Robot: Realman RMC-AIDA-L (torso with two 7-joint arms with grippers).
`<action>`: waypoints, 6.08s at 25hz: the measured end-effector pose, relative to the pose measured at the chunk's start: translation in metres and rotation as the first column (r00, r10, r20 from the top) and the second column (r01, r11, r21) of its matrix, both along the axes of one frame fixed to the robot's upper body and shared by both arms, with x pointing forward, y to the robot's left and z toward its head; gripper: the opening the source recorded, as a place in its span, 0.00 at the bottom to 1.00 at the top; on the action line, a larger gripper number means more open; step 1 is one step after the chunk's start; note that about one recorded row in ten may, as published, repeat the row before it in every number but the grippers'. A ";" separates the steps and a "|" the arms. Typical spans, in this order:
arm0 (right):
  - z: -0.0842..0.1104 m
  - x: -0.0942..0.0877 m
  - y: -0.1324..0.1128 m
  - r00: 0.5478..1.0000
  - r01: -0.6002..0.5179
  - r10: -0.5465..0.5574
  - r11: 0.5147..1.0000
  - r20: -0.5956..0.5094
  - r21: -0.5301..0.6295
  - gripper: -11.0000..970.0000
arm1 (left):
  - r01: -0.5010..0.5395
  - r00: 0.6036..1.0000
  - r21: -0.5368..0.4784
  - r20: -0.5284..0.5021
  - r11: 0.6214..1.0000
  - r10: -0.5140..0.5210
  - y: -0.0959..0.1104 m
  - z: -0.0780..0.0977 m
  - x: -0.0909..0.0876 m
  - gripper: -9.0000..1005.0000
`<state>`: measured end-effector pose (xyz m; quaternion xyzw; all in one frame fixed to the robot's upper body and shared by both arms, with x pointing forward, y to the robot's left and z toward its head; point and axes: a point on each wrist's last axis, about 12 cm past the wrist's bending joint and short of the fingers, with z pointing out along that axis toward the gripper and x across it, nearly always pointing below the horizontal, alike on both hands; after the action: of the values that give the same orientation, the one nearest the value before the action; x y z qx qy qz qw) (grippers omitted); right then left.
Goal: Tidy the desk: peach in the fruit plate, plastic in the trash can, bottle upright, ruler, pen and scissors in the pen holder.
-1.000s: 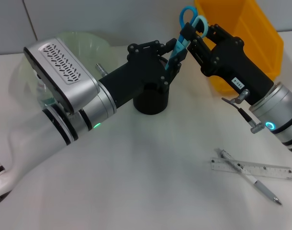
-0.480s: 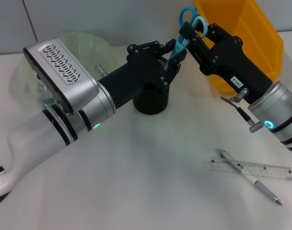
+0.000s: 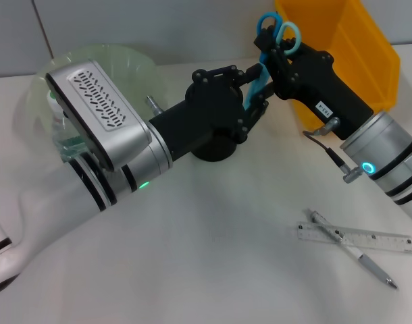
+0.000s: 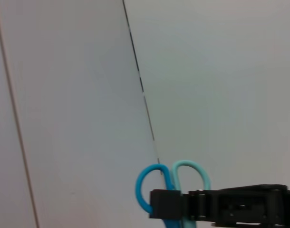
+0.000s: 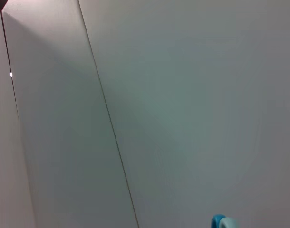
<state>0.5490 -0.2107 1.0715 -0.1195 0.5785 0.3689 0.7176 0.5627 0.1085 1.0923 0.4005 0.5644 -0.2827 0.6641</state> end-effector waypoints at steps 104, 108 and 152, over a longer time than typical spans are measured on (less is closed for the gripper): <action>0.049 0.001 -0.090 0.971 -0.213 0.183 0.955 -0.157 -0.208 0.85 | -0.183 0.983 -0.235 -0.070 0.955 0.171 0.117 -0.056 -0.106 0.74; 0.077 -0.019 -0.115 0.956 -0.257 0.194 0.917 -0.220 -0.306 0.85 | -0.186 0.982 -0.224 -0.078 0.957 0.173 0.121 -0.059 -0.110 0.74; 0.106 -0.005 -0.023 0.691 -0.714 -0.115 0.045 -0.714 -0.699 0.84 | -0.214 0.964 -0.162 -0.193 0.963 0.181 0.139 -0.077 -0.114 0.74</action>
<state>0.5443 -0.2337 1.1771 -0.5608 0.8167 0.0662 0.1187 0.4485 0.2477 1.0148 0.2530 0.6301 -0.2995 0.6702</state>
